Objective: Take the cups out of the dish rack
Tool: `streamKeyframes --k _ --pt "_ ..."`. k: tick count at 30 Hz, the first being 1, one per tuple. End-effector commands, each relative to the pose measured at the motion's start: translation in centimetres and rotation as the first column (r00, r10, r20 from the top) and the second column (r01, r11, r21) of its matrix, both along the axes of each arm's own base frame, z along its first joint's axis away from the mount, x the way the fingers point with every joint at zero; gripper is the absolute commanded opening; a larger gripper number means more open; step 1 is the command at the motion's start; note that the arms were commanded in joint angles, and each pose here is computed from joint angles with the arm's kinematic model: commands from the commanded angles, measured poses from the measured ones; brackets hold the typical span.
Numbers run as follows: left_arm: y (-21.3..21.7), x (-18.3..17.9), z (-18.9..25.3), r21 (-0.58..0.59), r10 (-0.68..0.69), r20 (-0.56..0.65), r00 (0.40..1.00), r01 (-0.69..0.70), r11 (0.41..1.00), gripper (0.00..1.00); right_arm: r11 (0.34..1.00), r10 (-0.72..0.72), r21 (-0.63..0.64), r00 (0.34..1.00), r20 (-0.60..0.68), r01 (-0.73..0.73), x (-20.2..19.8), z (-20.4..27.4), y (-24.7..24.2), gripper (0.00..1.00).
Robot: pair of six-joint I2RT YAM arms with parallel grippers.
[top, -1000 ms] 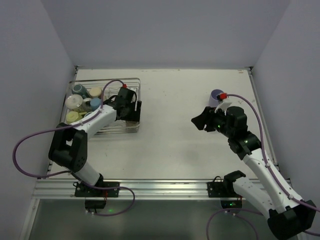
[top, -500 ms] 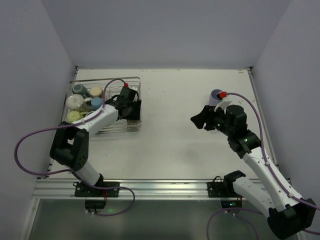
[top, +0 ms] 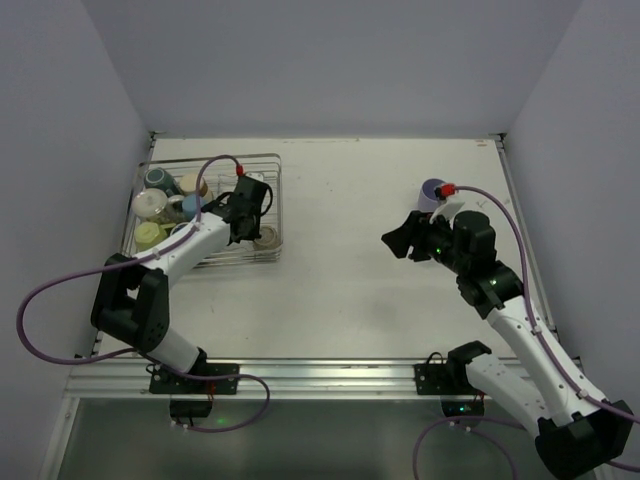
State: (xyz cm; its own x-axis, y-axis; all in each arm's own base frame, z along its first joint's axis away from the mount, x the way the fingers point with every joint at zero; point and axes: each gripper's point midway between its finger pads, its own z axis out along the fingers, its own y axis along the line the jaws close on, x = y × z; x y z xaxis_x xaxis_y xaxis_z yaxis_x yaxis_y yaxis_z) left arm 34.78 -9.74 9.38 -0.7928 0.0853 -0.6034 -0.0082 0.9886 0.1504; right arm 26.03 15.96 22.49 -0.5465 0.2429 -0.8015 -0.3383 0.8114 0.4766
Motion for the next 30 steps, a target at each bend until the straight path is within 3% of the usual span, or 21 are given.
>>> streamKeyframes --k 1,6,7,10,20,27,30 --pt "-0.2 0.7 1.7 -0.016 0.003 0.042 0.999 -0.002 1.000 0.15 0.999 0.019 0.038 0.997 0.069 -0.022 -0.2 2.9 0.4 0.59" --pt "-2.4 -0.2 0.7 -0.126 -0.079 0.007 0.997 0.079 0.989 0.38 0.999 0.020 0.030 0.998 0.063 -0.022 -0.4 2.5 0.3 0.59" --pt "-2.7 -0.3 1.0 -0.142 -0.088 0.011 0.996 0.089 0.986 0.49 0.999 0.019 0.029 0.998 0.062 -0.021 -0.3 2.4 0.3 0.59" --pt "-3.6 -0.5 1.8 -0.183 -0.118 0.025 0.993 0.121 0.976 0.67 0.999 0.024 0.029 0.998 0.055 -0.026 -0.3 2.2 0.4 0.59" --pt "-4.4 -1.2 -1.2 -0.181 -0.186 -0.110 0.976 0.164 0.970 0.68 0.999 0.025 0.043 0.998 0.061 -0.027 -0.4 2.6 0.5 0.59" --pt "-5.2 -1.1 -1.7 -0.193 -0.221 -0.130 0.966 0.194 0.962 0.67 0.999 0.026 0.039 0.999 0.047 -0.028 -0.2 2.0 0.7 0.59" --pt "-4.6 -1.3 -2.5 -0.159 -0.199 -0.171 0.965 0.173 0.972 0.75 0.998 0.032 0.043 0.998 0.045 -0.034 -0.2 2.0 0.9 0.59"
